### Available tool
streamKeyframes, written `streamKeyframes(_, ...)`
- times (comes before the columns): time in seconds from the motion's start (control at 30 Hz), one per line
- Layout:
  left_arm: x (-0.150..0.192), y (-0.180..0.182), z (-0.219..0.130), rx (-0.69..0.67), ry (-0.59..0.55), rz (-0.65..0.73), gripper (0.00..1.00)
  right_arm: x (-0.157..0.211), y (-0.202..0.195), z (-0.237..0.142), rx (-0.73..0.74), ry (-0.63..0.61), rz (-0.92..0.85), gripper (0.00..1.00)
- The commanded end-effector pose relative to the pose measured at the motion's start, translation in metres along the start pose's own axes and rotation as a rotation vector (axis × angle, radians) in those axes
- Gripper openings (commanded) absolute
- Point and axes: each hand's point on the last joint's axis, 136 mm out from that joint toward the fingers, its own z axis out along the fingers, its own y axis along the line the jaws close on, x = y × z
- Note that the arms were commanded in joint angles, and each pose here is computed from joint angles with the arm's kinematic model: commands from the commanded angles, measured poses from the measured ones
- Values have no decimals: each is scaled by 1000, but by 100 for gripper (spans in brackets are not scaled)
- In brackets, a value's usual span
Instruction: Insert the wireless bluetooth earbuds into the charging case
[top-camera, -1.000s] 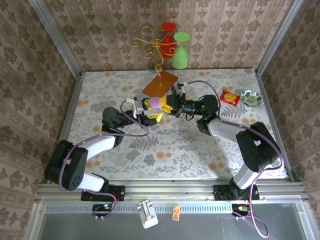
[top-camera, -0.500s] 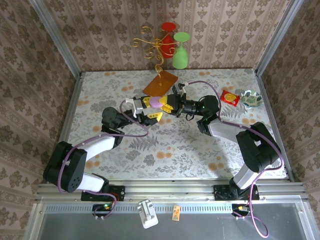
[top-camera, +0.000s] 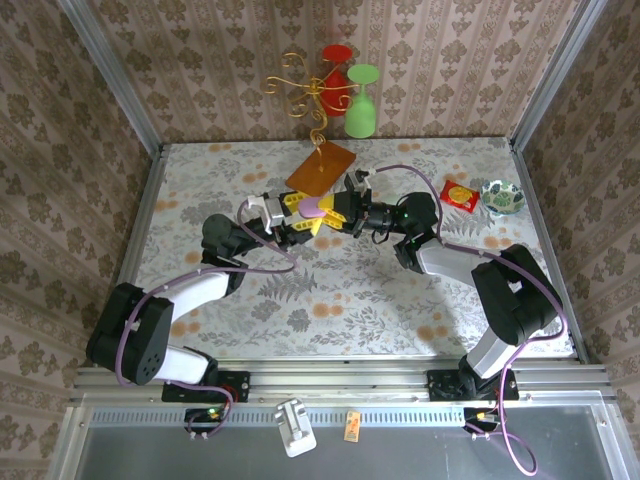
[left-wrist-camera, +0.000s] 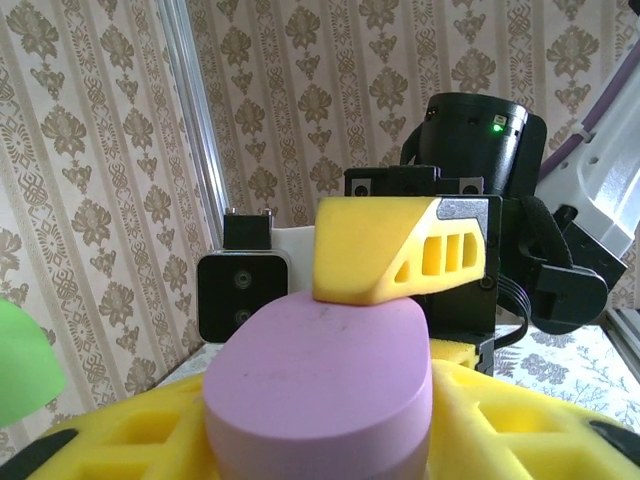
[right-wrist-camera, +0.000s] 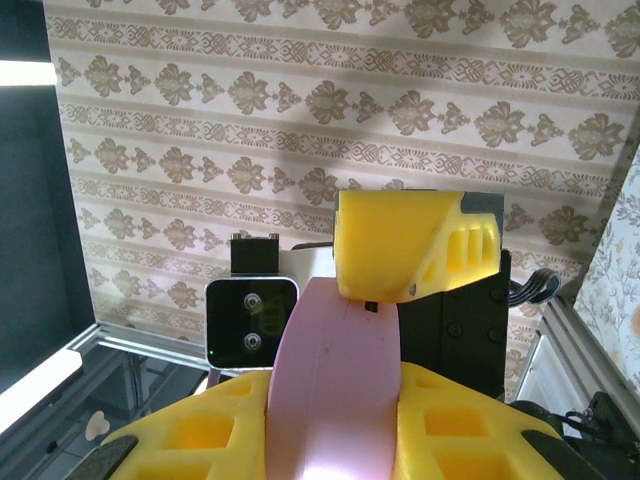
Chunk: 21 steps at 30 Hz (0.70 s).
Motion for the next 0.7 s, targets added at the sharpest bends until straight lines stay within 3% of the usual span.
streamKeyframes(0.0,-16,-12,2,72,-37,44,40,-2,17,0,-32,-9,-37,7)
streamKeyframes(0.17,-14,-19,4,121,-28,18,28,-3,14,0,-28,-12,-24,8)
streamKeyframes(0.27,-13,-21,4,139,-24,8,21,-3,13,0,-26,-14,-22,16)
streamKeyframes(0.43,-12,-16,1,121,-19,-17,15,-8,17,-7,-20,-41,-89,54)
streamKeyframes(0.53,-9,-15,-1,116,-11,-40,14,-12,4,-14,67,-56,-145,69)
streamKeyframes(0.67,-3,-22,-5,127,8,-77,13,-15,-19,-25,296,-41,-300,82)
